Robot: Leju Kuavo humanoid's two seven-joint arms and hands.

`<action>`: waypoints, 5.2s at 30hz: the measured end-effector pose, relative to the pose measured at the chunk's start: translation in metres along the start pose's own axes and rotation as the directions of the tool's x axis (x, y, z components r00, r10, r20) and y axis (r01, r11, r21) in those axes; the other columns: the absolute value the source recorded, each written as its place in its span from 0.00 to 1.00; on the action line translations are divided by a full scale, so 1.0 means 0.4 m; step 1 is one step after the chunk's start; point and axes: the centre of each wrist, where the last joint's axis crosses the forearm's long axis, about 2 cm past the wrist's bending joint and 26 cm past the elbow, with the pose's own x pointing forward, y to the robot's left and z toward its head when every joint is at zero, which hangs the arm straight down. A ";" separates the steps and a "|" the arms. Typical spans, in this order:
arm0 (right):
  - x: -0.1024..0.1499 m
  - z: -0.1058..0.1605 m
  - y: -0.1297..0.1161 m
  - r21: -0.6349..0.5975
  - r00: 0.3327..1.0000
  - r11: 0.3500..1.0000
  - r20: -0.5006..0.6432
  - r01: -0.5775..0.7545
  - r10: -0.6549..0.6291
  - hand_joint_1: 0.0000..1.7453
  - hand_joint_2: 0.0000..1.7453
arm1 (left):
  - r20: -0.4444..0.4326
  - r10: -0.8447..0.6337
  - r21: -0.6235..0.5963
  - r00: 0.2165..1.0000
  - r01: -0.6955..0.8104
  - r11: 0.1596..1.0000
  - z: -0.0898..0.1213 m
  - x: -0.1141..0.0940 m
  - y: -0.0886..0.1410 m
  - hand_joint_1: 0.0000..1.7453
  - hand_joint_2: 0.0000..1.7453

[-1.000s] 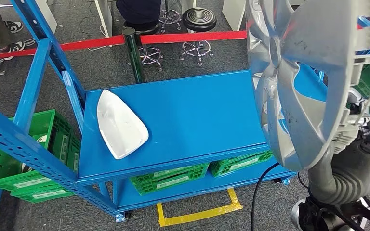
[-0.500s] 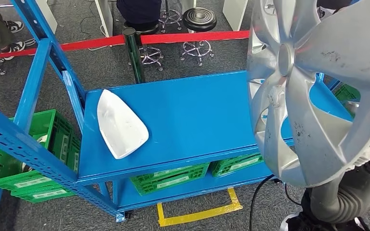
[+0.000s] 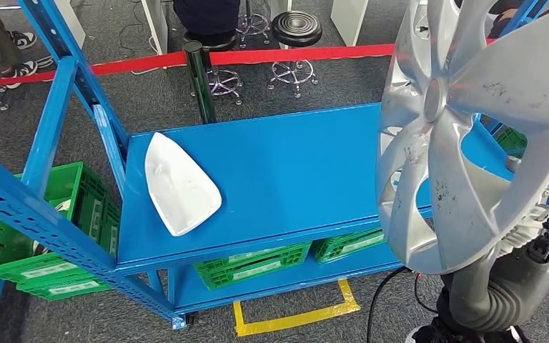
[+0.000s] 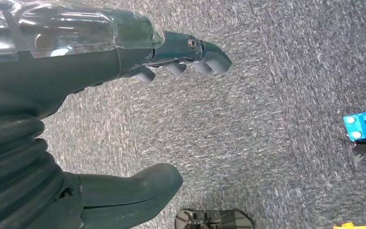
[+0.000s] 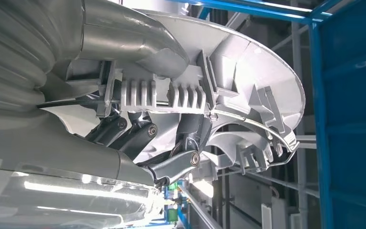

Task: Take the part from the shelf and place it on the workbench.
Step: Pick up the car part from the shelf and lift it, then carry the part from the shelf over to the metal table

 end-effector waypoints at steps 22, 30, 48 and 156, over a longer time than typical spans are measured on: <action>-0.011 0.031 0.029 -0.005 0.997 0.998 -0.042 -0.059 0.058 1.00 1.00 | -0.007 -0.012 0.008 1.000 0.012 1.000 0.000 -0.004 0.021 0.00 1.00; -0.012 0.032 0.034 0.000 0.996 0.998 -0.057 -0.069 0.069 1.00 1.00 | -0.002 -0.019 -0.011 1.000 0.019 1.000 0.000 0.001 0.001 0.00 1.00; -0.008 0.029 0.037 0.004 0.995 0.998 -0.075 -0.070 0.070 1.00 1.00 | -0.001 -0.021 -0.053 1.000 0.021 0.998 0.001 0.009 -0.042 0.00 1.00; -0.027 0.063 0.012 0.025 0.983 0.990 -0.119 -0.141 0.143 1.00 1.00 | -0.032 -0.067 -0.064 0.997 0.065 0.996 0.000 0.019 -0.053 0.00 1.00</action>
